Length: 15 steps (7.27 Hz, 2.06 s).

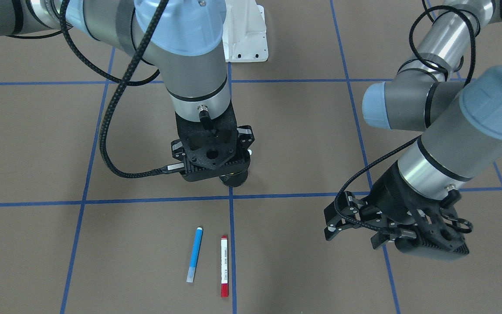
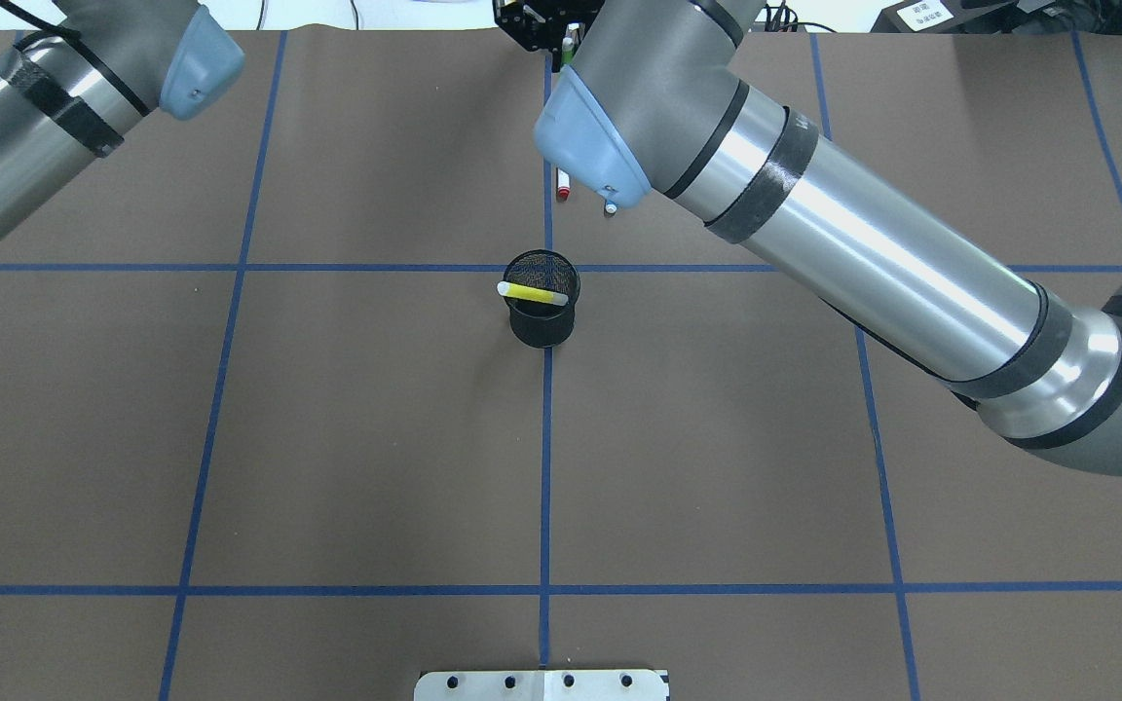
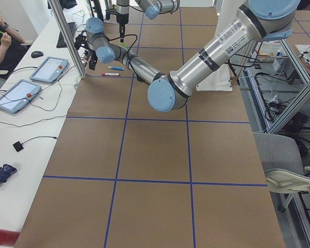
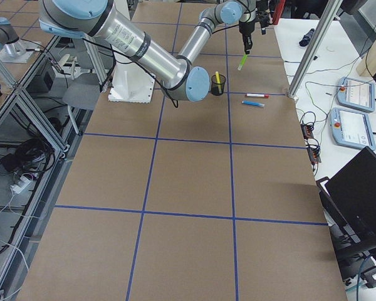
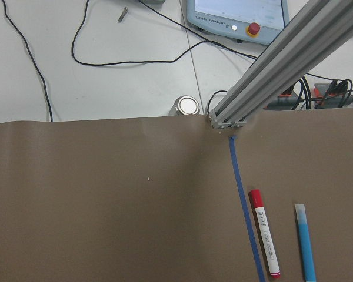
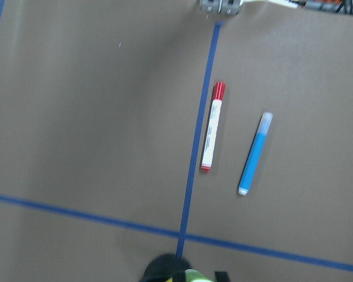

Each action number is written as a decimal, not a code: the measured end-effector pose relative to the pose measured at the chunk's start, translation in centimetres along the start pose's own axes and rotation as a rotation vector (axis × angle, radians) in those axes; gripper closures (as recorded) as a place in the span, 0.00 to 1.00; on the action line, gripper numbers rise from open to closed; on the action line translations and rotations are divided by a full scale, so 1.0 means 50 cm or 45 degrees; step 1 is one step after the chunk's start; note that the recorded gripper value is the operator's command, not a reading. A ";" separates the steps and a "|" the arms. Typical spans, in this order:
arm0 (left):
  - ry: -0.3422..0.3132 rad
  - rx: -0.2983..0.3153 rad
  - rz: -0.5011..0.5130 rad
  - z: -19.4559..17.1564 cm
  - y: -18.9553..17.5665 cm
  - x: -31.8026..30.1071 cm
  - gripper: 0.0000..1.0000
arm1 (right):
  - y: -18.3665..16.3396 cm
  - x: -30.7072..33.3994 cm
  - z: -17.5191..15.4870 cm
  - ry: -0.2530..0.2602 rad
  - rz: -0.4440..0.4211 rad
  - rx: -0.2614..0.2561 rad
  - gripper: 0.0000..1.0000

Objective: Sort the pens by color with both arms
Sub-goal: 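Lift the green highlighter out of the cup with the right gripper, then carry the green highlighter beside the red-capped marker and release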

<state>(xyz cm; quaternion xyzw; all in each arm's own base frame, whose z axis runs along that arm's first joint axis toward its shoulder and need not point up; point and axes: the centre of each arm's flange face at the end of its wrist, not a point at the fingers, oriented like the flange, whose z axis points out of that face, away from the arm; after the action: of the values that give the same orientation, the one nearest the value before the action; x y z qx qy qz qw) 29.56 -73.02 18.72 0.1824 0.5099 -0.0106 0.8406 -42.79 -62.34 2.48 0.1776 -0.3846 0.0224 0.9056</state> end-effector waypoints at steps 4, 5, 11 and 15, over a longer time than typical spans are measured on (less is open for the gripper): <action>-0.006 -0.008 -0.011 0.007 0.027 -0.041 0.00 | 0.094 -0.026 0.125 0.114 0.028 0.519 1.00; -0.003 -0.006 -0.012 0.004 0.033 -0.043 0.00 | 0.111 -0.024 0.154 0.173 0.024 0.640 1.00; -0.034 -0.048 -0.023 0.048 0.070 -0.091 0.00 | 0.138 -0.032 0.371 0.214 0.055 0.931 1.00; -0.051 -0.063 -0.035 0.081 0.090 -0.147 0.00 | 0.134 -0.076 0.415 0.300 -0.001 0.935 1.00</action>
<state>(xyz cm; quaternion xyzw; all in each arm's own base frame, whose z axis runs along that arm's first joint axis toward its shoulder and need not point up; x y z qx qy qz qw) 30.39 -71.37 28.07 0.1544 0.4955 -0.0133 0.8547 -60.93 -62.71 15.14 0.4866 -0.2441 0.1784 0.8196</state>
